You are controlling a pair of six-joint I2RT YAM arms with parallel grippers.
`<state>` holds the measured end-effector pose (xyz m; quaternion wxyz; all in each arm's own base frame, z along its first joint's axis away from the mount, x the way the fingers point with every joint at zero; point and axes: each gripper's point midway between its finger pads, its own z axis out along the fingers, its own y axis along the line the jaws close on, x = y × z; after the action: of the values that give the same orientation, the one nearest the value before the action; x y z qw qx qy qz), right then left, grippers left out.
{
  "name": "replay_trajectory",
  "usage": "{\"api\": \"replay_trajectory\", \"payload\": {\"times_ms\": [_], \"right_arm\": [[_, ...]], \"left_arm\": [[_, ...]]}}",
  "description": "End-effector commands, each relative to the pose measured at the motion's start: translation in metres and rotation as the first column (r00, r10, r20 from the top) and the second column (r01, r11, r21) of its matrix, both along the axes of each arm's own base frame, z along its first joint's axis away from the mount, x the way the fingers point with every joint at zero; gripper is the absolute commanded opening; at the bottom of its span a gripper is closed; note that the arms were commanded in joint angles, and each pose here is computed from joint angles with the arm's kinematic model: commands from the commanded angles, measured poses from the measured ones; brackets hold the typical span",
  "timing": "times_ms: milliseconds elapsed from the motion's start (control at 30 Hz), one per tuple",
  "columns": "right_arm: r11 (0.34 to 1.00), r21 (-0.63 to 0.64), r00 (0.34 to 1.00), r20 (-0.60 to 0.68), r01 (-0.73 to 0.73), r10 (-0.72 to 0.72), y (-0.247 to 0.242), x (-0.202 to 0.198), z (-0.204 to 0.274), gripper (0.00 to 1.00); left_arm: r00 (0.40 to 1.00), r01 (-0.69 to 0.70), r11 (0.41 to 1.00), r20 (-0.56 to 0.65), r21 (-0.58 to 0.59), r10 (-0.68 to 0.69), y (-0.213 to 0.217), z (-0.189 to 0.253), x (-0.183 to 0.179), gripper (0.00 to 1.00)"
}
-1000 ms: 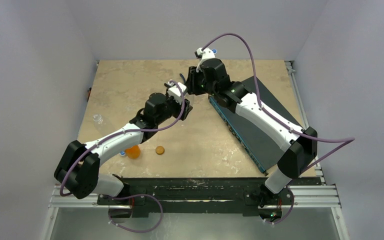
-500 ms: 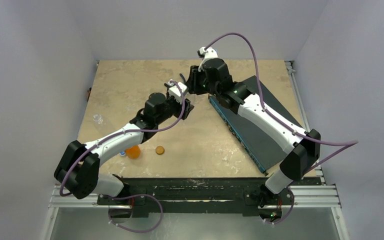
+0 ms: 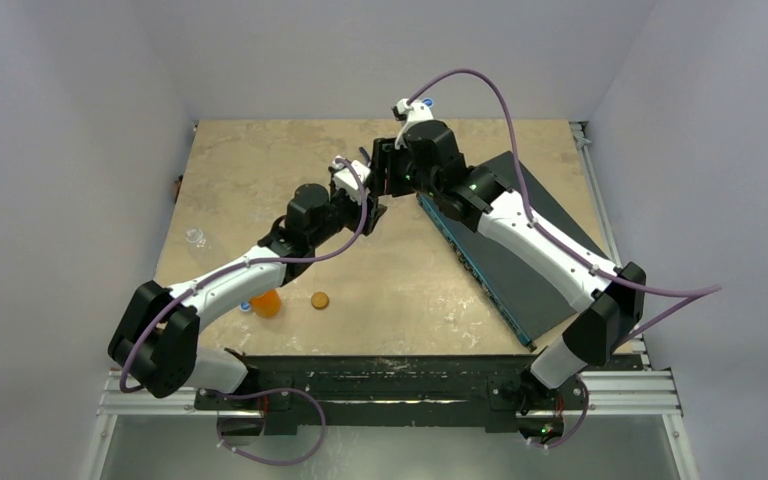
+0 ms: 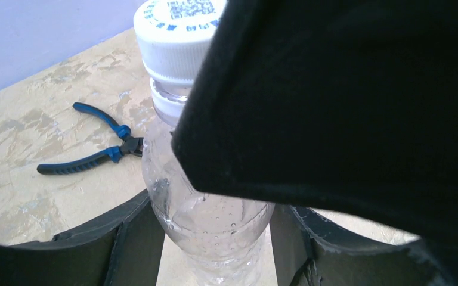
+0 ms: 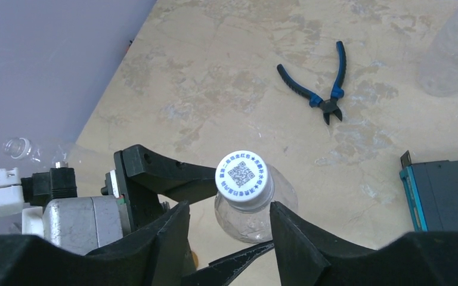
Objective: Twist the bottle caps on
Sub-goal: Screw the bottle cap onto the plastic bottle.
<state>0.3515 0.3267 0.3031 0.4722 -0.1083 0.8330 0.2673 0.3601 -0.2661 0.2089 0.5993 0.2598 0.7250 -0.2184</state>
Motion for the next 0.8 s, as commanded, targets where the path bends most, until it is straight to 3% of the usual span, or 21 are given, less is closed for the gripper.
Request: {"api": "replay_trajectory", "payload": {"times_ms": [0, 200, 400, 633, 767], "right_arm": [[0.999, 0.042, 0.999, 0.031, -0.011, 0.01, -0.003, -0.009, 0.023, 0.6], [1.0, 0.017, 0.998, 0.067, -0.018, 0.017, -0.017, -0.013, 0.022, 0.82], [0.984, 0.045, 0.974, 0.152, -0.174, 0.166, -0.026, -0.036, 0.032, 0.96], [0.926, 0.075, 0.906, 0.251, -0.37, 0.342, -0.038, -0.052, 0.048, 0.97], [0.862, 0.111, 0.842, 0.304, -0.495, 0.445, -0.046, -0.055, 0.056, 0.86]], "left_arm": [[0.998, 0.0, 0.999, 0.069, -0.047, 0.004, -0.002, 0.027, 0.005, 0.0], [0.997, 0.054, 0.998, 0.056, -0.037, -0.051, -0.006, 0.029, -0.002, 0.0], [0.989, 0.149, 0.987, 0.011, -0.052, -0.149, -0.007, 0.026, -0.016, 0.0], [0.965, 0.263, 0.963, -0.01, -0.057, -0.264, -0.007, 0.028, -0.037, 0.0], [0.923, 0.381, 0.922, -0.021, -0.074, -0.383, -0.01, 0.033, -0.061, 0.0]]}}
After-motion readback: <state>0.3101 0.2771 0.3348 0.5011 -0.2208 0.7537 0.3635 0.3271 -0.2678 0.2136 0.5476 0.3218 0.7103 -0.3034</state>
